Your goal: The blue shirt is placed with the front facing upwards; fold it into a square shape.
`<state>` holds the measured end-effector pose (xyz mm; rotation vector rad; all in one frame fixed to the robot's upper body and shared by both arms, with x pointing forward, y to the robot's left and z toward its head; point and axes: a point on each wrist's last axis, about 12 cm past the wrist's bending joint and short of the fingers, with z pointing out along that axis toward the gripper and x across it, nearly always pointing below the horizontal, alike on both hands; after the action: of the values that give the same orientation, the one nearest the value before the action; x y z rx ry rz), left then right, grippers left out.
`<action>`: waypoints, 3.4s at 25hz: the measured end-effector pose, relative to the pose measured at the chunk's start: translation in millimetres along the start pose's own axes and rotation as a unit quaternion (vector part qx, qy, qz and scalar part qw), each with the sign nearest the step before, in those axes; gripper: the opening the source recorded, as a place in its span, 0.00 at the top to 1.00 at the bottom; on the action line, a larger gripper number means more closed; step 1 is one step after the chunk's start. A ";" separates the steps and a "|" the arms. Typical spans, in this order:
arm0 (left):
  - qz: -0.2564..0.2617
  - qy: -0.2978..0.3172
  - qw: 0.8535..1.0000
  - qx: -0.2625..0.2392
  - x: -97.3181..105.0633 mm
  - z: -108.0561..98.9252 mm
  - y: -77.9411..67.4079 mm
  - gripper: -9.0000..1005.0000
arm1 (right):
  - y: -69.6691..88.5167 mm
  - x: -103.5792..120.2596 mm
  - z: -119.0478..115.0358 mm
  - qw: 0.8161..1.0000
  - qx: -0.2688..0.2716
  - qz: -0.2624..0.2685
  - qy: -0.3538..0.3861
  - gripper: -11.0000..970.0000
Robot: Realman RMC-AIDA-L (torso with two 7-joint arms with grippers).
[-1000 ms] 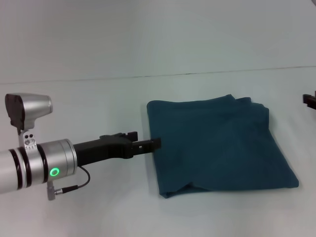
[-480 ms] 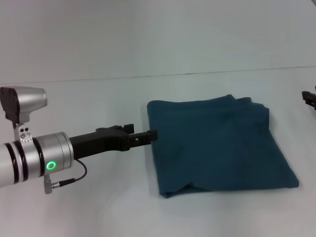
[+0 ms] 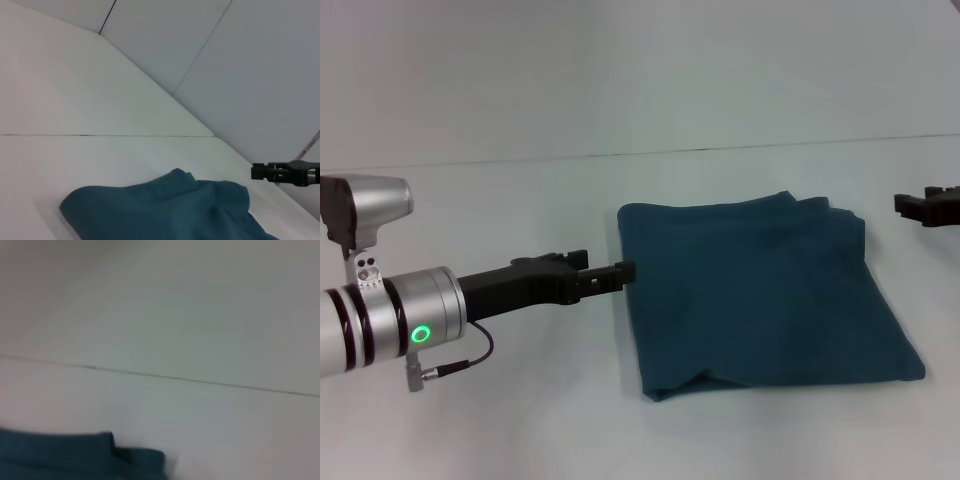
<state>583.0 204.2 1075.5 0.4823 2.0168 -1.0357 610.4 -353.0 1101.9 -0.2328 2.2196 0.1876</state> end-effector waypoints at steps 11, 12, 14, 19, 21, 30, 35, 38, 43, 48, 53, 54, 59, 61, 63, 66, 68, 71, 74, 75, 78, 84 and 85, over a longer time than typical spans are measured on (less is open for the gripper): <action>0.003 0.000 1.000 -0.001 -0.2 0.0 0.2 0.16 | 11.9 -9.0 1.6 0.972 -0.064 0.224 0.026 0.52; 0.004 0.001 1.000 -0.001 -0.1 0.0 0.2 0.16 | 13.4 -7.2 4.1 0.968 -0.068 0.241 0.034 0.52; 0.007 0.004 1.000 -0.001 0.7 0.0 0.3 0.16 | 15.9 -3.0 8.6 0.961 -0.072 0.263 0.047 0.52; 0.017 0.017 1.000 -0.004 2.0 0.4 0.6 0.16 | 18.3 6.9 17.2 0.947 -0.076 0.308 0.048 0.53; 0.021 0.021 1.000 -0.004 1.3 0.9 0.7 0.16 | 18.8 9.5 19.8 0.944 -0.073 0.318 0.046 0.53; 0.031 0.022 0.999 -0.003 -2.3 1.4 0.0 0.16 | 26.7 16.9 33.9 0.930 -0.072 0.361 0.024 0.53; 0.039 0.025 0.999 -0.003 -4.0 1.5 -0.4 0.16 | 32.3 9.8 39.0 0.926 -0.072 0.371 0.003 0.53; 0.041 0.025 0.999 -0.004 -4.4 1.7 -0.5 0.16 | 37.6 4.0 42.5 0.927 -0.076 0.368 -0.006 0.53; 0.043 0.025 0.999 -0.004 -4.1 2.0 -0.6 0.16 | 44.7 0.5 48.2 0.930 -0.079 0.359 -0.014 0.53; 0.042 0.023 0.999 -0.005 -4.2 1.5 0.0 0.17 | 49.1 0.1 49.1 0.934 -0.087 0.343 -0.039 0.53; 0.041 0.023 0.999 -0.004 -3.8 2.3 -0.7 0.17 | 51.3 -0.6 47.7 0.939 -0.099 0.323 -0.060 0.53; 0.041 0.023 0.999 -0.004 -3.8 2.3 -0.7 0.17 | 51.4 -0.9 47.2 0.941 -0.101 0.318 -0.064 0.53; 0.039 0.023 0.999 -0.005 -3.2 2.7 -0.6 0.17 | 48.7 3.1 43.6 0.939 -0.106 0.316 -0.081 0.53; 0.039 0.023 0.999 -0.005 -3.2 2.7 -0.6 0.17 | 46.0 5.9 42.3 0.938 -0.103 0.321 -0.081 0.53; 0.039 0.023 0.999 -0.006 -2.8 2.4 -0.4 0.17 | 42.4 9.2 41.0 0.937 -0.099 0.325 -0.079 0.53; 0.039 0.023 0.999 -0.006 -2.7 2.3 -0.4 0.17 | 39.3 13.0 39.7 0.936 -0.095 0.331 -0.076 0.53; 0.039 0.023 0.999 -0.006 -2.8 2.3 -0.4 0.17 | 38.1 15.0 39.5 0.934 -0.093 0.337 -0.073 0.53; 0.041 0.022 0.999 -0.006 -4.1 2.1 -0.4 0.17 | 31.3 23.5 38.8 0.927 -0.083 0.361 -0.060 0.53; 0.042 0.022 0.999 -0.006 -4.5 2.1 -0.3 0.17 | 27.9 27.5 38.0 0.923 -0.080 0.373 -0.052 0.53; 0.042 0.022 0.999 -0.006 -4.5 2.1 -0.3 0.17 | 26.2 29.1 37.4 0.922 -0.078 0.376 -0.050 0.53; 0.042 0.022 0.999 -0.006 -4.8 2.2 -0.4 0.17 | 22.8 32.5 35.7 0.921 -0.075 0.379 -0.048 0.53; 0.043 0.022 0.999 -0.005 -4.7 2.7 -0.9 0.17 | 25.6 32.4 36.9 0.922 -0.077 0.377 -0.047 0.53; 0.043 0.022 0.999 -0.005 -4.5 2.9 -1.0 0.17 | 26.8 31.6 37.5 0.922 -0.079 0.376 -0.047 0.58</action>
<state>586.5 201.3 1078.6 0.5859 2.0212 -0.9709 613.7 -322.1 1055.5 0.5501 2.0945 0.7758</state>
